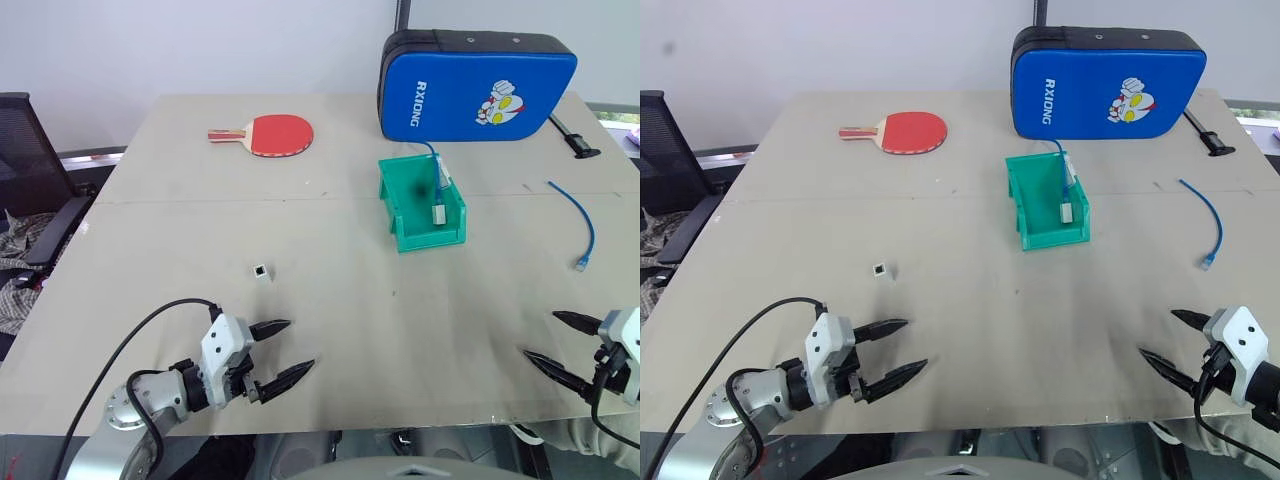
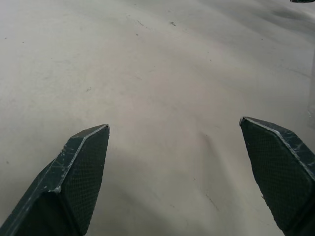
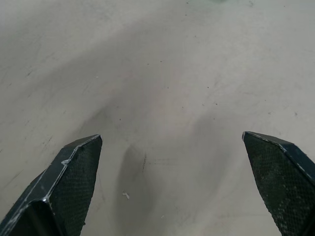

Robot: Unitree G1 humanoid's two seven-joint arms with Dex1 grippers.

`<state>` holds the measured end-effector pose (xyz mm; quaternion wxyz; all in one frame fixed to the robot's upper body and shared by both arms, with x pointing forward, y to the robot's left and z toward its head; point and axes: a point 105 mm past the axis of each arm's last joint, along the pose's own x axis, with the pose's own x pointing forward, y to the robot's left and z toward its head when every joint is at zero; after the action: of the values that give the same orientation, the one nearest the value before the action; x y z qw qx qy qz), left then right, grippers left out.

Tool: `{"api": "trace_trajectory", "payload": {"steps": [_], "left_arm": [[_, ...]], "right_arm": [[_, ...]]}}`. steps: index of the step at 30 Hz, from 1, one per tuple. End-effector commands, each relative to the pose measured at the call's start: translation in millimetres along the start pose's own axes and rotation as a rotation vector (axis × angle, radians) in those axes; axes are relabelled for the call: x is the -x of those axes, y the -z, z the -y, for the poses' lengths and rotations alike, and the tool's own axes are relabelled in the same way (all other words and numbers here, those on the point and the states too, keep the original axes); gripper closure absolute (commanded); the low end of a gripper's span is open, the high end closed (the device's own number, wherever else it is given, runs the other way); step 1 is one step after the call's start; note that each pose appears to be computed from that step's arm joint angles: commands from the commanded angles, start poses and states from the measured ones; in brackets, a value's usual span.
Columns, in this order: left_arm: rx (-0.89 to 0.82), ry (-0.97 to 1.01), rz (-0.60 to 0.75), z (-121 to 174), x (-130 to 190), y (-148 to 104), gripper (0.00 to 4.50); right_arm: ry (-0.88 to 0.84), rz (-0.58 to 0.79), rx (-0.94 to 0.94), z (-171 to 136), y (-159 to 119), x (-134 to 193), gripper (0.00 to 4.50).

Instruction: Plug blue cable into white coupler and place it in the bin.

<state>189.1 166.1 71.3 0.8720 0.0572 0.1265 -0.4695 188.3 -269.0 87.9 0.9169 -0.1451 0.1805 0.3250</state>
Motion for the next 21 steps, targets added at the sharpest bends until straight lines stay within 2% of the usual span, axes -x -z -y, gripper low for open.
{"api": "trace_trajectory", "payload": {"steps": [1,4,9,15,21], "left_arm": [[-0.013,0.003,0.030,1.1,1.5,-7.7,0.12],[0.024,0.017,0.091,3.5,-3.0,-17.9,0.12],[-0.046,0.129,0.095,16.3,-8.2,-27.8,0.12],[-0.143,0.202,0.129,23.3,-21.4,-42.7,0.12],[-0.157,0.202,0.143,27.2,-25.8,-41.3,0.12]], "right_arm": [[0.029,0.053,0.025,6.1,-12.2,2.7,0.00],[0.072,0.086,0.038,18.0,-23.8,2.0,0.00],[0.044,0.015,0.142,43.1,-36.4,6.2,0.00],[-0.017,-0.322,0.626,111.9,-50.7,9.6,0.00],[-0.091,-0.563,0.928,158.2,-48.6,-4.6,0.00]]}}
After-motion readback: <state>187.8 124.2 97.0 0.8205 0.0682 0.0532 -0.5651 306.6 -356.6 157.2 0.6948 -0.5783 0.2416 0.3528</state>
